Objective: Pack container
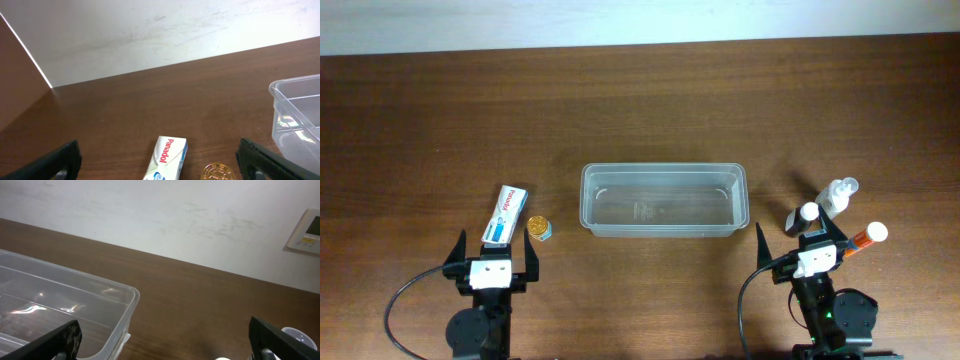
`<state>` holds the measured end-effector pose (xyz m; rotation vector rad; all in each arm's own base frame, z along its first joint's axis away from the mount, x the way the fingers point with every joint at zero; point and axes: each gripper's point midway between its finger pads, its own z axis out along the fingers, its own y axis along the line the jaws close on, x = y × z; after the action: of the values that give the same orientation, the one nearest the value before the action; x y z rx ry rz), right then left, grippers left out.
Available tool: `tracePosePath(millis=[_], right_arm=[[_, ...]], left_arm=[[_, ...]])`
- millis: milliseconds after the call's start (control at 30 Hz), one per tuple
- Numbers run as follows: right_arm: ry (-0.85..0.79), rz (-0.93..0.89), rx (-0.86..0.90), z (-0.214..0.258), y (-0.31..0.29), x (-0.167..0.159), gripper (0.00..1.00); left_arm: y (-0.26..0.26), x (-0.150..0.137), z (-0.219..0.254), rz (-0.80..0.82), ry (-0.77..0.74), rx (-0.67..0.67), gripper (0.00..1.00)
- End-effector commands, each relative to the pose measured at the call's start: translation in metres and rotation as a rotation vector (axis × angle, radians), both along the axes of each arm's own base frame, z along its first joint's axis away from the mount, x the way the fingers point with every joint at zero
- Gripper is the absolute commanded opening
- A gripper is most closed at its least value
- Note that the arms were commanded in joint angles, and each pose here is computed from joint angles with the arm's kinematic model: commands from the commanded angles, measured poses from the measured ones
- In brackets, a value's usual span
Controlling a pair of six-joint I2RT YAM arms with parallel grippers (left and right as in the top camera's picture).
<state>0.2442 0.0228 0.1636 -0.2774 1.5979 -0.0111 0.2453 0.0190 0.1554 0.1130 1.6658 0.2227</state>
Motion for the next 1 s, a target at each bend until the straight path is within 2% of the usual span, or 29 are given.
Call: tracePosePath(millis=[0, 567, 767, 967], right_arm=[[0.002, 0.023, -0.002, -0.002, 0.004, -0.001, 0.98], [0.002, 0.024, -0.001, -0.002, 0.004, -0.001, 0.98], [0.015, -0.04, 0.089, -0.002, -0.006, 0.001, 0.98], [0.029, -0.154, 0.203, 0.005, -0.024, 0.0, 0.98]], left_arm=[[0.0, 0.0, 0.0, -0.005, -0.001, 0.011, 0.99], [0.0, 0.0, 0.0, -0.005, -0.001, 0.011, 0.99], [-0.001, 0.0, 0.01, -0.009, -0.04, 0.013, 0.99], [0.0, 0.0, 0.022, 0.003, -0.085, -0.111, 0.99]])
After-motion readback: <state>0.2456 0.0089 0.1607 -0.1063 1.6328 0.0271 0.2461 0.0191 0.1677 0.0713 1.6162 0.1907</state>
